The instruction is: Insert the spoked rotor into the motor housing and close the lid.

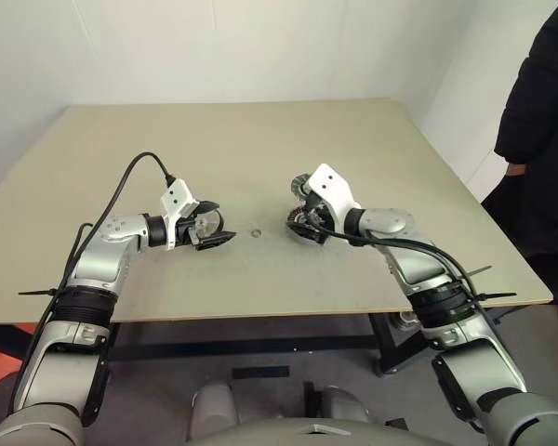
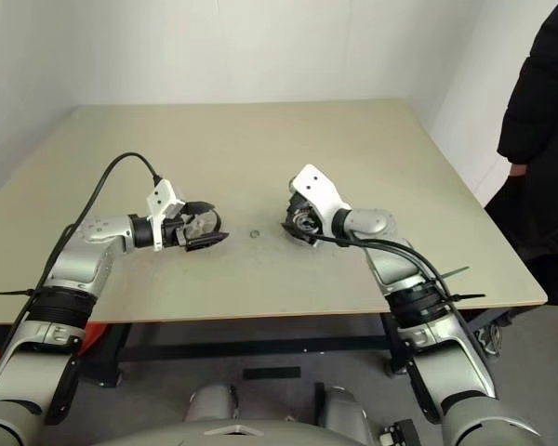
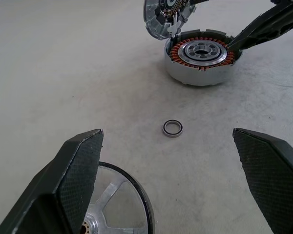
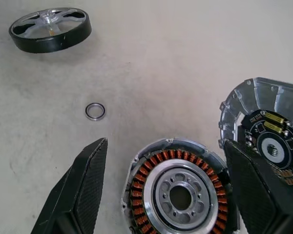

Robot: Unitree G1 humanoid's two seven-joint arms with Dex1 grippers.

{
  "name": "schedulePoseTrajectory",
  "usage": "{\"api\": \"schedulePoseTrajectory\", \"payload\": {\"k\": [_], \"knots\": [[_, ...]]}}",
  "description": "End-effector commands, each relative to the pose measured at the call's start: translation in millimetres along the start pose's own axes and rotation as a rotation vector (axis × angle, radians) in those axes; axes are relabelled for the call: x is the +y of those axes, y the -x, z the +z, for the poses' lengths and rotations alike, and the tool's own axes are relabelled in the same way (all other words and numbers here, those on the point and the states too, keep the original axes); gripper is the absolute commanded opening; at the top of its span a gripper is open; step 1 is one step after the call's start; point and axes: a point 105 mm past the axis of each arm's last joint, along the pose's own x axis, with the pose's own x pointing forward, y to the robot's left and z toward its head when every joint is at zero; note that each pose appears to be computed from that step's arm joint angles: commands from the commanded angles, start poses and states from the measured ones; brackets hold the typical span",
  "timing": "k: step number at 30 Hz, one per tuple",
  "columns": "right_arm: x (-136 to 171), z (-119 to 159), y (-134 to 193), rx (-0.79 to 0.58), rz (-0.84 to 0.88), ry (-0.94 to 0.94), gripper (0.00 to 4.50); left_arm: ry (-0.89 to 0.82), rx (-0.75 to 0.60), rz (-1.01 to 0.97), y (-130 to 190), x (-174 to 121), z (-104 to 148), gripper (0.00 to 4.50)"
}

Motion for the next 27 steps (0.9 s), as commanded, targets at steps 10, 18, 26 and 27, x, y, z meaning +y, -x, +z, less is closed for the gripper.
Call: {"api": "schedulePoseTrajectory", "payload": {"k": [10, 18, 26, 27], "knots": [[27, 33, -48, -0.094, 0.033, -0.142, 4.27, -0.073, -0.038, 0.102, 8, 20, 15, 4.5], [51, 22, -58, -0.043, 0.114, -0.142, 4.27, -0.075, -0.029, 0.125, 15, 24, 12, 4.5], [61, -2, -66, 0.028, 0.144, -0.209, 4.27, -0.076, -0.025, 0.131, 15, 24, 10, 4.5], [61, -5, -67, 0.037, 0.14, -0.215, 4.27, -0.076, -0.025, 0.131, 14, 24, 10, 4.5]]}}
